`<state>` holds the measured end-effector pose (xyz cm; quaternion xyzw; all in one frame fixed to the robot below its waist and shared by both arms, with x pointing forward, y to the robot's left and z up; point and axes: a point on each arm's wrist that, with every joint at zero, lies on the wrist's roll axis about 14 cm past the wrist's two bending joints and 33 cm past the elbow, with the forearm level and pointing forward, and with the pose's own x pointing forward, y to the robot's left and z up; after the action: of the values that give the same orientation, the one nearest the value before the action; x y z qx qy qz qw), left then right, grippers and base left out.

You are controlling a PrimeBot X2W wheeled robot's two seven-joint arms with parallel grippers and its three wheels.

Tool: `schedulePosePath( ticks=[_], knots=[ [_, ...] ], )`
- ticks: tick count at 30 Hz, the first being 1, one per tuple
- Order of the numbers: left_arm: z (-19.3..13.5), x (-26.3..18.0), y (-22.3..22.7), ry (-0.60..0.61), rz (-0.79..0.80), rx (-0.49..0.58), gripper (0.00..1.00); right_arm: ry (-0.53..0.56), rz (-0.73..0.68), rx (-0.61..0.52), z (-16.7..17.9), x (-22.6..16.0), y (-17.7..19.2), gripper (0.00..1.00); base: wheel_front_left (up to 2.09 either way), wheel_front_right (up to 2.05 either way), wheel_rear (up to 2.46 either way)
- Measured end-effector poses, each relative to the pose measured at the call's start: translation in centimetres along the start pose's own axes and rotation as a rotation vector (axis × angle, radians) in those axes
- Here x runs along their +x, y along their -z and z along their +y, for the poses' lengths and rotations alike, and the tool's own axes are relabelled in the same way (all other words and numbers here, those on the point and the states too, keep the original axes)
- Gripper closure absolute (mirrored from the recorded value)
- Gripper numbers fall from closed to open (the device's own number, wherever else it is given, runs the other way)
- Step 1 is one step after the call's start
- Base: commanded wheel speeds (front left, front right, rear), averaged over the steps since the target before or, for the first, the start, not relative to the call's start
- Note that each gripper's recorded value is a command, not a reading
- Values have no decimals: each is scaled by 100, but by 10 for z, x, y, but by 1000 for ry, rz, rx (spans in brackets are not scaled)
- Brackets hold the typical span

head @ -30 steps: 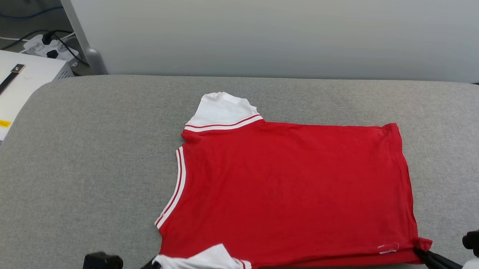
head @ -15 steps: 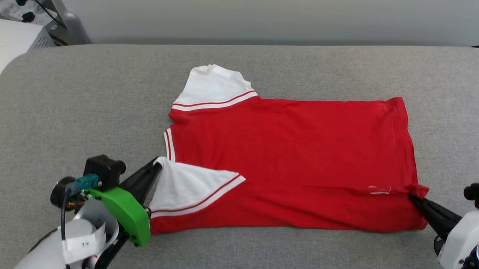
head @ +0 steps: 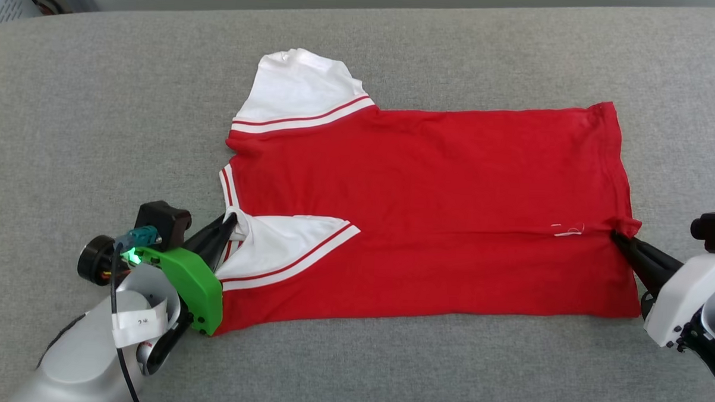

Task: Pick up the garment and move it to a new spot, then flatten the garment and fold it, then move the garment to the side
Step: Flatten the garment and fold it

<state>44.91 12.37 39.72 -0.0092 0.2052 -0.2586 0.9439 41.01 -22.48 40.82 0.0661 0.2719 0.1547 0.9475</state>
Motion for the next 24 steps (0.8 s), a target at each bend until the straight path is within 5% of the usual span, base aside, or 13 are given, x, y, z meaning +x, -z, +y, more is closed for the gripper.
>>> schedulePosePath(
  ticks=[11, 12, 13, 14, 24],
  knots=[
    [5, 7, 27, -30, 42, -19, 100, 23, 78, -3, -3, 15, 26, 100, 0, 0, 0],
    [6, 7, 25, -36, 35, -18, 98, 23, 64, -2, -2, 15, 24, 90, 0, 0, 0],
    [7, 6, 25, -42, 34, -17, 11, 23, 47, 6, -1, 14, 21, 57, 0, 0, 0],
    [8, 5, 23, -47, 30, -16, 0, 24, 34, 15, -1, 14, 19, 0, 0, 0, 0],
    [19, -14, -26, -74, -92, 71, 0, 12, -125, 3, 4, -11, -11, 0, 0, 0, 0]
  ],
)
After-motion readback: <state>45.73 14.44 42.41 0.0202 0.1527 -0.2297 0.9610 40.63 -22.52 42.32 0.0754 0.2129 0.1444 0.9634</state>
